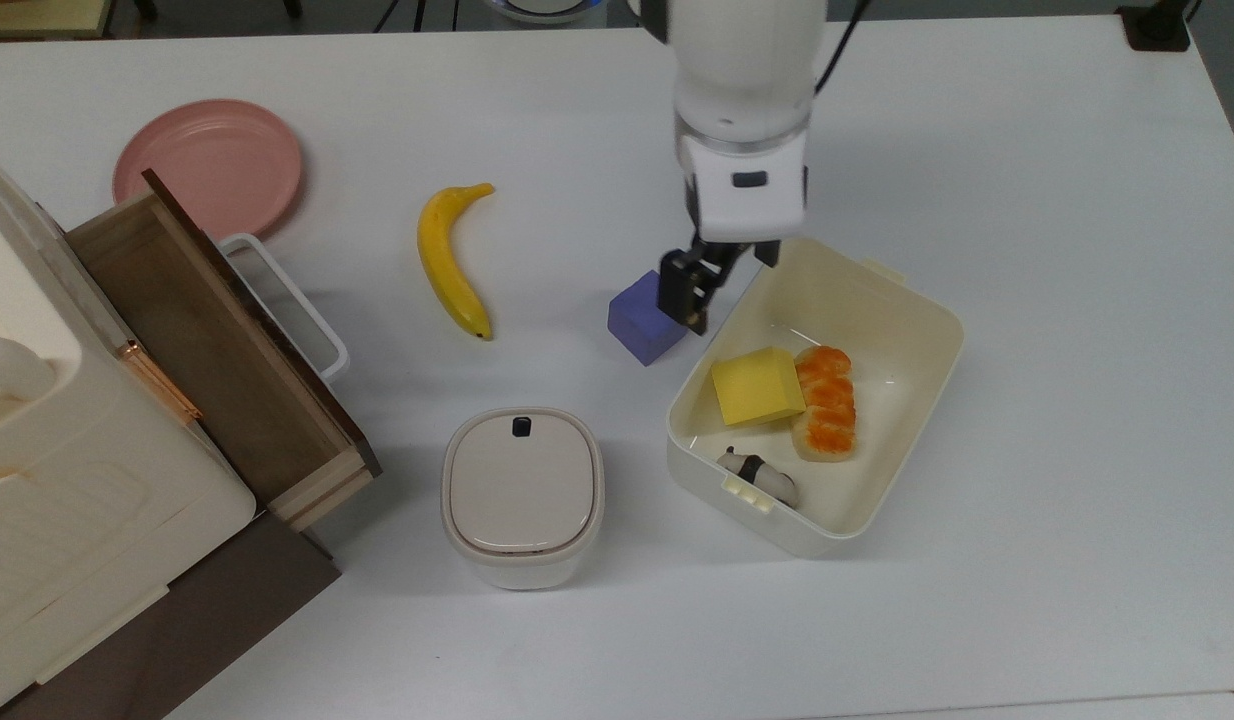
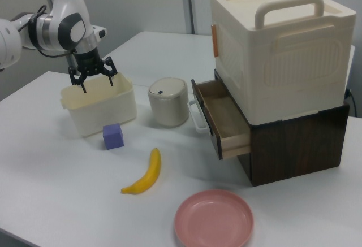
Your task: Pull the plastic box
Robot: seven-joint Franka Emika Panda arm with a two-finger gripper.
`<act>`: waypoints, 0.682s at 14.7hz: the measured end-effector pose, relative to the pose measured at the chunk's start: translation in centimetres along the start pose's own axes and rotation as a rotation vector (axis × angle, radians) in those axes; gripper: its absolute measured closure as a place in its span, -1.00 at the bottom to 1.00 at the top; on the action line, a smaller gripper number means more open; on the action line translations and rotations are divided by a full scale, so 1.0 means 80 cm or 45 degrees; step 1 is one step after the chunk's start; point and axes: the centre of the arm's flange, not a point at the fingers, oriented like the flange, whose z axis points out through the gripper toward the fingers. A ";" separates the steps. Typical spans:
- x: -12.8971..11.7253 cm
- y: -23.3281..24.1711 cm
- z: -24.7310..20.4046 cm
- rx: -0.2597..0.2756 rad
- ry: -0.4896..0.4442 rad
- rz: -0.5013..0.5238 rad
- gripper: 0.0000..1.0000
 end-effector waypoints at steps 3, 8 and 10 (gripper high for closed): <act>0.025 -0.014 0.043 -0.024 0.028 -0.047 -1.00; 0.038 -0.032 0.072 -0.041 0.009 -0.102 -1.00; 0.034 -0.026 0.073 -0.043 0.000 -0.092 -1.00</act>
